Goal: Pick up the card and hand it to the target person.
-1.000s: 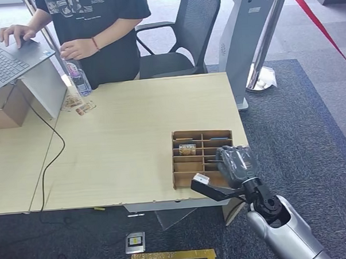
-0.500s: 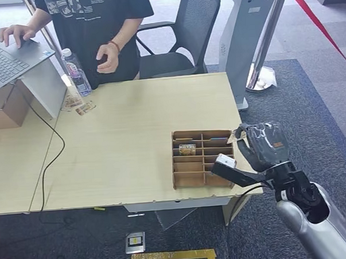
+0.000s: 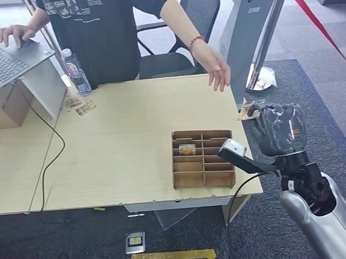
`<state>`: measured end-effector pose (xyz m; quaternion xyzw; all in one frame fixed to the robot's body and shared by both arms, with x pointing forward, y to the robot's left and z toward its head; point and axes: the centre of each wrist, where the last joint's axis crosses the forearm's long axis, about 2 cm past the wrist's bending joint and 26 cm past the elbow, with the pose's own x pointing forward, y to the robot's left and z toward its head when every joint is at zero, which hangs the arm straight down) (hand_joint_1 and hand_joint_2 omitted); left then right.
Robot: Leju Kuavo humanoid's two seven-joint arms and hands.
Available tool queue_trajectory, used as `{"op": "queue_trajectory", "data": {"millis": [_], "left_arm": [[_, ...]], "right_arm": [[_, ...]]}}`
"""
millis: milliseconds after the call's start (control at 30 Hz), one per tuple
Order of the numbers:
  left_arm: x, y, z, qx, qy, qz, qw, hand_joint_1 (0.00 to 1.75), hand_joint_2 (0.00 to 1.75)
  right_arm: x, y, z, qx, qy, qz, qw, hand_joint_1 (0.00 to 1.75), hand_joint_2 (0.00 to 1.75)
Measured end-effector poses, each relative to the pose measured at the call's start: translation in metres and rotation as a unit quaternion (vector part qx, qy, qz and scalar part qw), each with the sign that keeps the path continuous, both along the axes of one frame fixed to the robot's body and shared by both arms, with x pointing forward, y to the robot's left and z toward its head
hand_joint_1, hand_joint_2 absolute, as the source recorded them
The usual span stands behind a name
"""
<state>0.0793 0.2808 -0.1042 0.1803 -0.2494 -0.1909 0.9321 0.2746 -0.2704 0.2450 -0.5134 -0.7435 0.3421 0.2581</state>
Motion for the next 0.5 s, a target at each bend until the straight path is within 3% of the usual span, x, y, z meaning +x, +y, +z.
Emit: {"op": "queue_trajectory", "data": {"millis": [500], "left_arm": [[0.008, -0.006, 0.002, -0.001, -0.002, -0.013, 1.0, 0.0, 1.75]], "right_arm": [[0.048, 0.035, -0.003, -0.027, -0.028, -0.031, 0.999, 1.75, 1.75]]}}
